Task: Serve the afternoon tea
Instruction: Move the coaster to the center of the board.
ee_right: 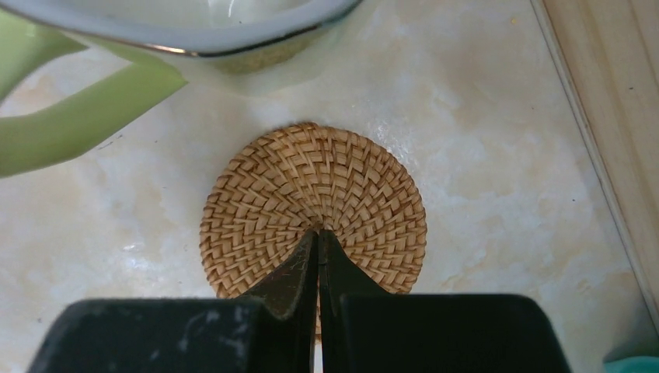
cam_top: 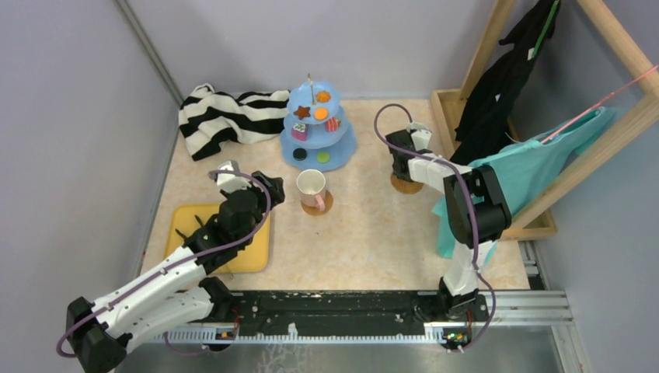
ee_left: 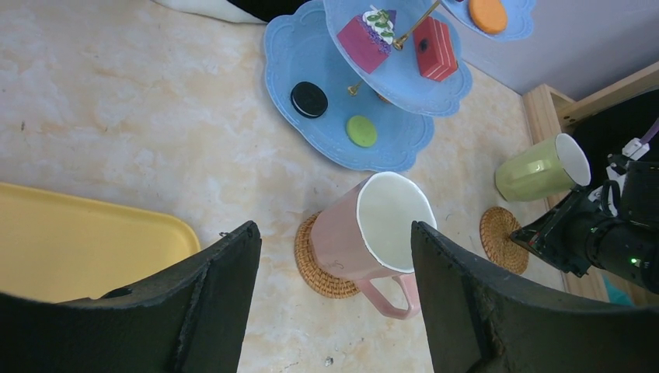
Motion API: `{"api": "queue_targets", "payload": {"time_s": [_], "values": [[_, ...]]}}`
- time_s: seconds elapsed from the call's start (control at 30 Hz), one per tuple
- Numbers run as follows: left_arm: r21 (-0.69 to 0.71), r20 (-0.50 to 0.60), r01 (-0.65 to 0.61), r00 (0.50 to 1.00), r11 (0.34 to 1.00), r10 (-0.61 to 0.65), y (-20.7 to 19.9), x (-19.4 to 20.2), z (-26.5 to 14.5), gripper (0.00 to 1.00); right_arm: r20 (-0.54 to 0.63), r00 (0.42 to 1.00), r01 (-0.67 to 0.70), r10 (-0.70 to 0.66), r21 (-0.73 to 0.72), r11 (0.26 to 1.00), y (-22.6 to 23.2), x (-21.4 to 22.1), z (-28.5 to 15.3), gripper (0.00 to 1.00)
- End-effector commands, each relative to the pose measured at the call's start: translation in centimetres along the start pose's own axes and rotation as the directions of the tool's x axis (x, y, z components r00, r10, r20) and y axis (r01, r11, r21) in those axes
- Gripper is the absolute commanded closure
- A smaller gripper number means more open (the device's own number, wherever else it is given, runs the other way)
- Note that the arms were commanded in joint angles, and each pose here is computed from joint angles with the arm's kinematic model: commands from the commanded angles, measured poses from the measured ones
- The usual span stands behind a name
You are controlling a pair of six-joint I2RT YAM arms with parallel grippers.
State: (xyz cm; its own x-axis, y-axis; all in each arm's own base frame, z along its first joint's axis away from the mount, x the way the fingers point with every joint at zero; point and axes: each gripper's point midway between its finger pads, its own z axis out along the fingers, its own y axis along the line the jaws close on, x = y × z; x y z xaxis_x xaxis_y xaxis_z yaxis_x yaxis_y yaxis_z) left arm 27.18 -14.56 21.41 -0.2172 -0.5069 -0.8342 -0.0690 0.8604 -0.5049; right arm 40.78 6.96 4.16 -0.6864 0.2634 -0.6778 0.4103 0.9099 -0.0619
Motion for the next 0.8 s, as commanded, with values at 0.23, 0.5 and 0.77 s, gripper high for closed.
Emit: {"api": "queue_targets", "payload": {"time_s": [0.23,0.5,0.77], "values": [[-0.001,0.025,0.004,1.000,1.000,-0.004,0.2,-0.5,-0.2,0.23,-0.032,0.999,0.005,-0.007,-0.068,0.998,1.6,0.9,0.9,1.00],[0.009,0.016,0.011,1.000,1.000,-0.011,-0.1,-0.4,-0.2,0.24,-0.058,0.995,0.078,-0.085,-0.114,0.990,3.3,4.3,-1.0,1.00],[0.008,0.015,0.017,1.000,1.000,-0.017,0.1,-0.5,-0.5,0.24,-0.048,0.986,0.150,-0.161,-0.181,0.972,6.8,7.3,-3.9,1.00]]}}
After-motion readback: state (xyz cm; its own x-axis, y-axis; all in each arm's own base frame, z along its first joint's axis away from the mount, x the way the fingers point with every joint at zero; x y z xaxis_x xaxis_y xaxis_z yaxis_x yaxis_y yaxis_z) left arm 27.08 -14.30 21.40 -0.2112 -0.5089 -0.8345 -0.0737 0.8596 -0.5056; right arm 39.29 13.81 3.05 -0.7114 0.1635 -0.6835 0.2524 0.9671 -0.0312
